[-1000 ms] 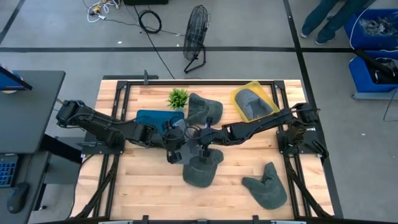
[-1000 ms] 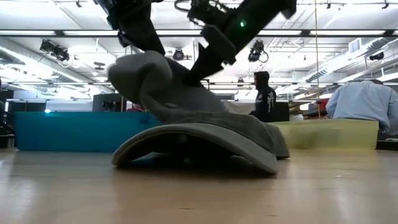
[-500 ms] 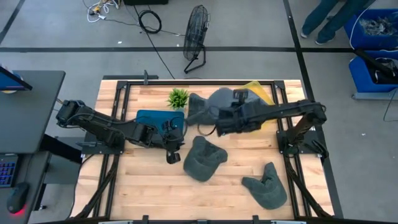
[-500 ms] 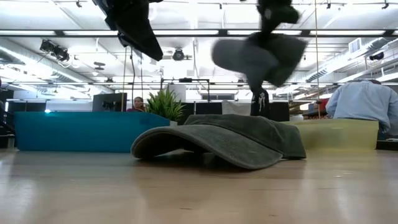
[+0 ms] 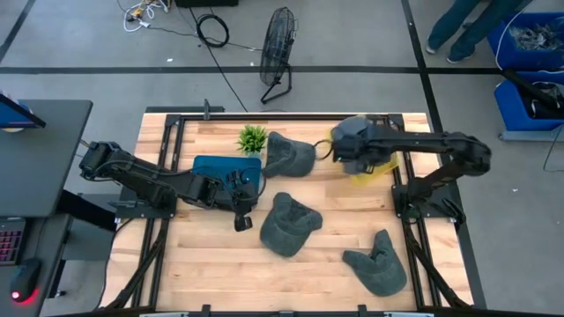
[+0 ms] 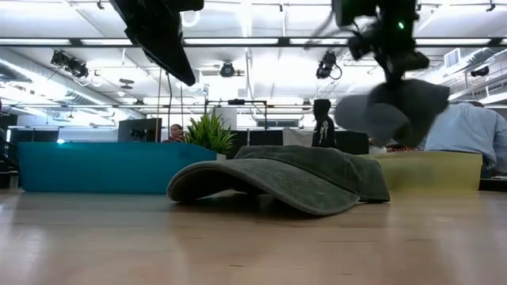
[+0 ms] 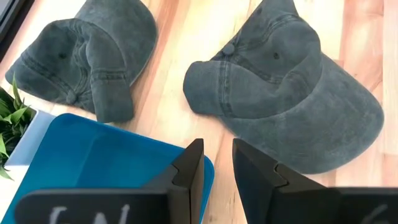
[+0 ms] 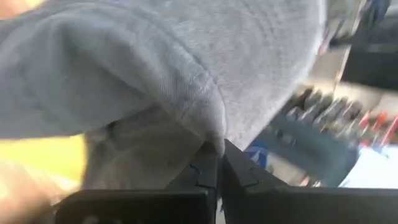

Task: Pick & Place hat
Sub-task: Put the gray cap into the yellow bin

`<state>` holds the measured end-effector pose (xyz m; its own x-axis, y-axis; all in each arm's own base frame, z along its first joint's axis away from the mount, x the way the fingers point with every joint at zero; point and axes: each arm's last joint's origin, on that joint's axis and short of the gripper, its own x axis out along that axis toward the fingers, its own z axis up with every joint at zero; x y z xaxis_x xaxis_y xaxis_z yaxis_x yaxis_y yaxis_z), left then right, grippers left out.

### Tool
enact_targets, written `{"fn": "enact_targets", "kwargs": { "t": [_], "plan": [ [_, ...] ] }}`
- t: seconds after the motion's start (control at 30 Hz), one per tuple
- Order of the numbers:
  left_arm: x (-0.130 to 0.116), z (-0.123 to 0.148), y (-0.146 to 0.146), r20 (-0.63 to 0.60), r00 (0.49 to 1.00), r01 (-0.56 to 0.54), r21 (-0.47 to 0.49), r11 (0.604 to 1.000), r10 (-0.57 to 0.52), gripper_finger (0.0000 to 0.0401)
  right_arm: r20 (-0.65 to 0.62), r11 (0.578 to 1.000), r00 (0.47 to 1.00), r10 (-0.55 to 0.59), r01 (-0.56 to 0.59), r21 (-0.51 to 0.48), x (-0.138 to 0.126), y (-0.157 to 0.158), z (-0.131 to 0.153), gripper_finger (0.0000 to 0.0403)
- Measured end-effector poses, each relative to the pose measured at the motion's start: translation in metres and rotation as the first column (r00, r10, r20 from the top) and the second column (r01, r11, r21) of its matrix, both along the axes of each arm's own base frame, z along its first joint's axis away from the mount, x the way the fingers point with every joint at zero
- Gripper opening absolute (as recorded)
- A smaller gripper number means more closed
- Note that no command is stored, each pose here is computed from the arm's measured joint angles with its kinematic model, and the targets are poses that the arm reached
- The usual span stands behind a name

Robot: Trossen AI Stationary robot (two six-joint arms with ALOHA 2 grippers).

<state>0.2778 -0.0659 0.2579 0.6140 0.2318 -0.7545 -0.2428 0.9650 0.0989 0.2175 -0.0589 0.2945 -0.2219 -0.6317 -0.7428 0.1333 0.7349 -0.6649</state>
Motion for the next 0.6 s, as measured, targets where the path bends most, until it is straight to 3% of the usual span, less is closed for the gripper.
{"fn": "enact_targets", "kwargs": {
  "t": [0.17,0.43,0.6],
  "plan": [
    [0.0,0.0,0.0,0.003,1.0,-0.002,0.002,1.0,0.002,0.0087,0.02,0.998,0.998,-0.063,0.063,0.004,-0.026,-0.022,-0.023,0.0006],
    [0.001,0.001,0.001,0.01,1.0,-0.011,0.013,1.0,0.011,0.0087,0.008,0.995,0.996,0.089,-0.089,0.047,-0.032,-0.039,-0.068,0.0009],
    [0.001,0.001,0.001,0.01,1.0,-0.011,0.014,1.0,0.011,0.0087,0.006,0.998,0.998,0.062,-0.062,0.01,-0.038,-0.046,-0.088,0.001]
  ]
}}
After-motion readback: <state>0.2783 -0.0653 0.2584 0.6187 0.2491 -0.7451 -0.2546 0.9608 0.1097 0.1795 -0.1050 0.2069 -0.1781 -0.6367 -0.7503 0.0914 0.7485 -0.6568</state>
